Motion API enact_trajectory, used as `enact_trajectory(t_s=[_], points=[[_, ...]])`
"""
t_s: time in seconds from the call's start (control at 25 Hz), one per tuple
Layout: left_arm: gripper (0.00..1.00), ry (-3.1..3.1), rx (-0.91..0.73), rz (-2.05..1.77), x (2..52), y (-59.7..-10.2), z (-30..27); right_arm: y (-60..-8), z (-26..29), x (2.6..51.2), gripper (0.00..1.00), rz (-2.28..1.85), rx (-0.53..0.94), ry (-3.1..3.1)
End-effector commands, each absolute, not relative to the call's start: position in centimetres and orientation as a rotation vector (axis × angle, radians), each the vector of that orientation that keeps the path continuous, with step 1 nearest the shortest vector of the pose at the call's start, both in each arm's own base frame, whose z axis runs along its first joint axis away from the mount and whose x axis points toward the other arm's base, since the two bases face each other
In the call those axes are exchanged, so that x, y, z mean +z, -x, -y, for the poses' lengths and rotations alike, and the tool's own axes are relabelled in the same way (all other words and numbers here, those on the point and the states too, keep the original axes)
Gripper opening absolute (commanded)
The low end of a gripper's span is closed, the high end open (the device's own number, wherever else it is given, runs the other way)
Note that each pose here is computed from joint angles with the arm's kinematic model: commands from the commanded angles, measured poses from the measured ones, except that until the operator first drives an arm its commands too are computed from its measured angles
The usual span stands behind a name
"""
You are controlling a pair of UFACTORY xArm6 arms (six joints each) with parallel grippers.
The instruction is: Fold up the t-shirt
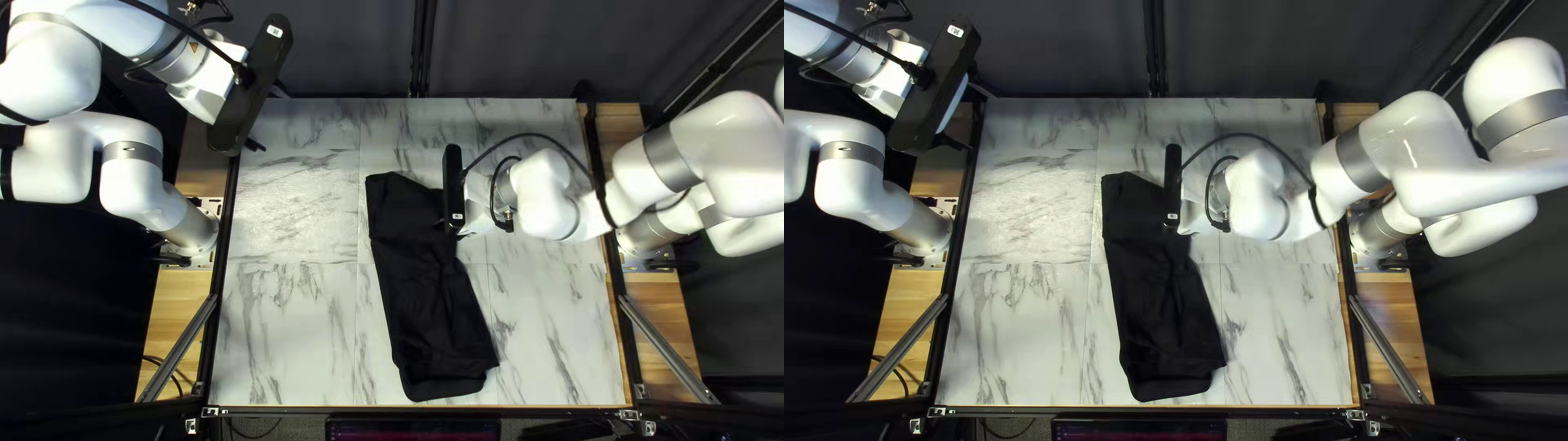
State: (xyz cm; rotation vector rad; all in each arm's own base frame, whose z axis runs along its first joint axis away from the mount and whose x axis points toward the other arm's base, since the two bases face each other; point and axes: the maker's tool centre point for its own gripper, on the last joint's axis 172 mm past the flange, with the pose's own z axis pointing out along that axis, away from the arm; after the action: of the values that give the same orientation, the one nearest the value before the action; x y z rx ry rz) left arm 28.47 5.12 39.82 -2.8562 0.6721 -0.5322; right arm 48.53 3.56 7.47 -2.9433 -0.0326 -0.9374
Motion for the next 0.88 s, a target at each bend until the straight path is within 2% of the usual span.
enact_trajectory(t_s=[0.04, 0.56, 0.88], points=[[1.00, 2.856, -0.532, -0.672, 39.8, -28.5, -5.1, -49.6, -2.5, 8.4, 1.00, 0.069, -0.877, 3.039], [1.00, 2.856, -0.532, -0.672, 39.8, -28.5, -5.1, -49.5, -2.2, 8.6, 1.00, 0.062, -0.888, 3.042], [1.00, 2.856, -0.532, -0.672, 39.8, -28.5, -5.1, -47.0, -1.1, 11.9, 1.00, 0.047, -0.823, 3.106]])
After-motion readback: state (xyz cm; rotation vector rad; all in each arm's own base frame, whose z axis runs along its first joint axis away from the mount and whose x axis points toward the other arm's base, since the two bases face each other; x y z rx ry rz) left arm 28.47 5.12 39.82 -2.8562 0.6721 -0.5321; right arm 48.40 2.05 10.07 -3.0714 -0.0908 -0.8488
